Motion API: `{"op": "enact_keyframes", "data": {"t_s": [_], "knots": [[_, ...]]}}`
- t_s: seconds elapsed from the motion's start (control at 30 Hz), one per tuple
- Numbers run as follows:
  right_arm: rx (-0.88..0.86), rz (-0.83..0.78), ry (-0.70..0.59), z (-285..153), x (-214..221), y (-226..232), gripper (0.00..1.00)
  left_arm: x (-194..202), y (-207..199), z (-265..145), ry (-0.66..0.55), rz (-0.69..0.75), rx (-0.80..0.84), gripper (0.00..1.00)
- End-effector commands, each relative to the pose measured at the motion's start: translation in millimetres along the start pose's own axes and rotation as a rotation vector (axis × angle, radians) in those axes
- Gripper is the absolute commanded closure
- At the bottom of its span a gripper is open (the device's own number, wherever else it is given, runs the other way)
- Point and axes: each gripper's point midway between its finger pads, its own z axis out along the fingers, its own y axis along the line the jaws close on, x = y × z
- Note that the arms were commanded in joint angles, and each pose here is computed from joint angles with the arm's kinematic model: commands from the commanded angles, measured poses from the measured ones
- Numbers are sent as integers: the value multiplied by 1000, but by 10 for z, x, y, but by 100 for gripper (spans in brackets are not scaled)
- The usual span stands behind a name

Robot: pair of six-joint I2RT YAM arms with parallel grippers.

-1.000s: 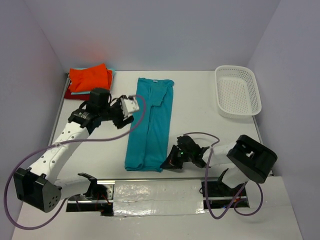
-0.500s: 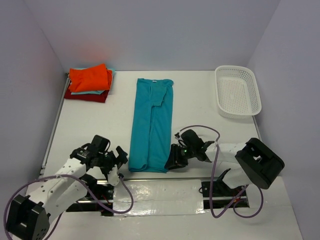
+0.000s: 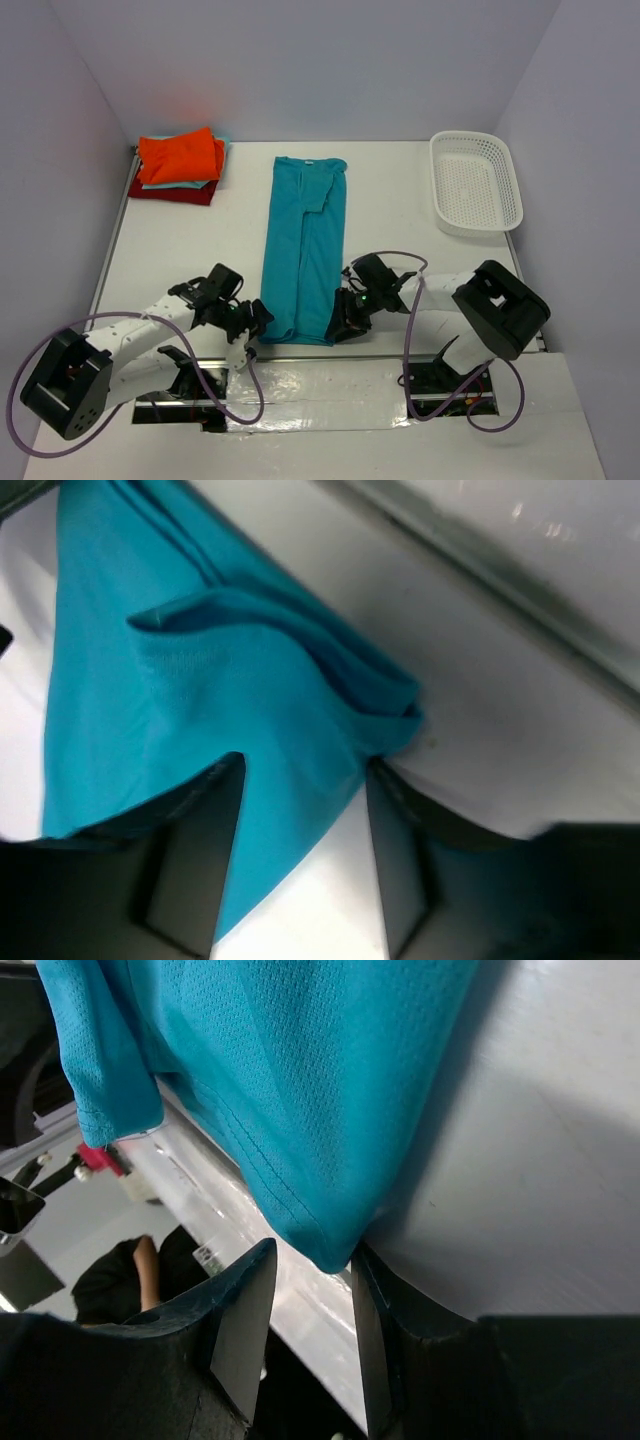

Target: Fold and stack the t-shirts

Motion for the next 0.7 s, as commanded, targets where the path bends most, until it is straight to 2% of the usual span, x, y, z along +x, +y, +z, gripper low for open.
{"op": "enact_keyframes", "data": {"t_s": [0.0,0.03,0.1,0.13,0.2,0.23,0.33,0.5,0.57,0.67], "knots": [[175,48,15,75,86,-462,55,-271,-225,84,-128,17,87,42],[189,49,20,80,84,-478,55,-310,-251,78,-144,19,97,48],[197,41,26,83,89,-501,57,-421,-318,93,-178,41,117,52],[191,41,24,87,80,-498,64,-417,-288,108,-166,15,98,60],[185,53,35,94,112,-506,75,-419,-235,148,-140,5,58,68],[183,54,35,92,125,-515,84,-422,-231,156,-136,-2,55,98],[212,63,30,58,157,-591,99,-409,-216,157,-119,-26,41,100],[237,66,11,-68,220,-710,100,-350,-188,87,-74,-106,56,100],[228,46,9,-104,230,-682,100,-353,-9,4,-65,-128,12,100],[216,-50,-20,-294,113,-421,100,-453,353,-179,-101,-304,-69,100]]}}
